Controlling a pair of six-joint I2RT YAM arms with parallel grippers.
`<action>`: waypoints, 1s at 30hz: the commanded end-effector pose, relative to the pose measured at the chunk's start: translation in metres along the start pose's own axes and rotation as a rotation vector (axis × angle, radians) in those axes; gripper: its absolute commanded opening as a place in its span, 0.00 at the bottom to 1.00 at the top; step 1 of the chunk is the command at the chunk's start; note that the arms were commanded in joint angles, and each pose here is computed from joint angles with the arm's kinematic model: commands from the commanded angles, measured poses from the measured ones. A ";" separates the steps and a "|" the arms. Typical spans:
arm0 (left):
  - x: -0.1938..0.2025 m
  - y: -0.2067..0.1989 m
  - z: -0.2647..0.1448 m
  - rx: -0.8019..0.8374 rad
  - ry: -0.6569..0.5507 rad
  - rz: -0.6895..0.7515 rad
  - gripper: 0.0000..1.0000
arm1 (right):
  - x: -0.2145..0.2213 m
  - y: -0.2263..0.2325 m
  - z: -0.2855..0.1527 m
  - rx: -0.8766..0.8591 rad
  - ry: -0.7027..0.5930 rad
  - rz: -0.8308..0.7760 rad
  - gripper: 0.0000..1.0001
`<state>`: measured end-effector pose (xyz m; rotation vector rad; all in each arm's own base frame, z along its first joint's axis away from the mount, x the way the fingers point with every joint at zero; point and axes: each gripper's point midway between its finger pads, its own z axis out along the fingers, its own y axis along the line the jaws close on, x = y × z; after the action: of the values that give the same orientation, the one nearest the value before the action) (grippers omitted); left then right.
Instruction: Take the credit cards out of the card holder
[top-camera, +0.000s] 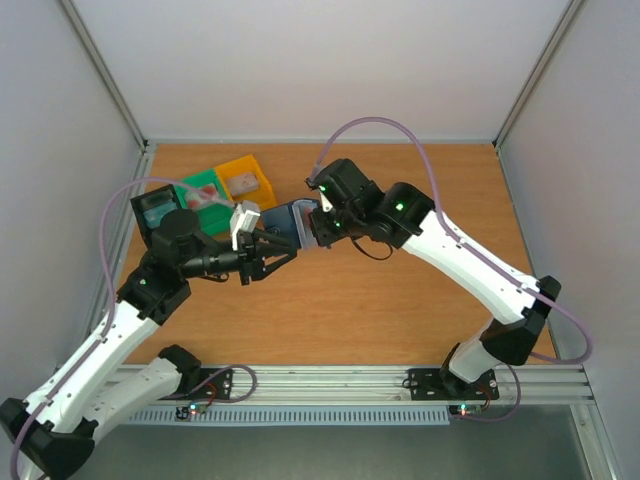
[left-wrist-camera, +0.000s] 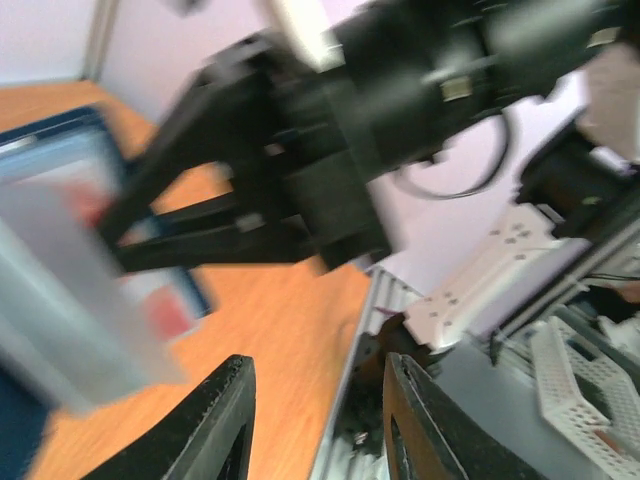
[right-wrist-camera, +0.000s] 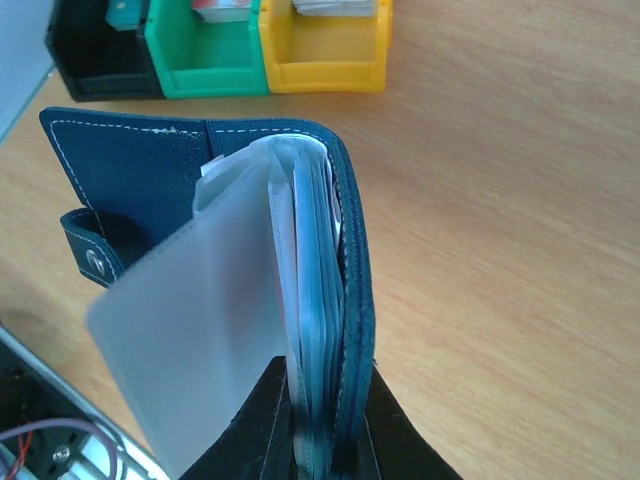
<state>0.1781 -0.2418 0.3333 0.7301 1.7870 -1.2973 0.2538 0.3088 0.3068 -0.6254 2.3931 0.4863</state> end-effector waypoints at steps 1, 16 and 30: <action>-0.024 -0.046 0.003 0.205 -0.075 -0.001 0.36 | -0.020 0.007 0.006 -0.003 -0.040 0.041 0.01; 0.006 0.040 0.026 -0.169 -0.051 -0.157 0.24 | -0.023 0.040 -0.011 -0.205 -0.068 0.061 0.01; 0.003 0.072 -0.007 -0.393 -0.019 -0.029 0.26 | -0.013 0.039 -0.035 -0.242 -0.078 -0.040 0.01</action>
<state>0.2235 -0.2285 0.2902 0.4894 1.9730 -1.0568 0.2376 0.3310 0.3354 -0.6770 2.3118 0.7346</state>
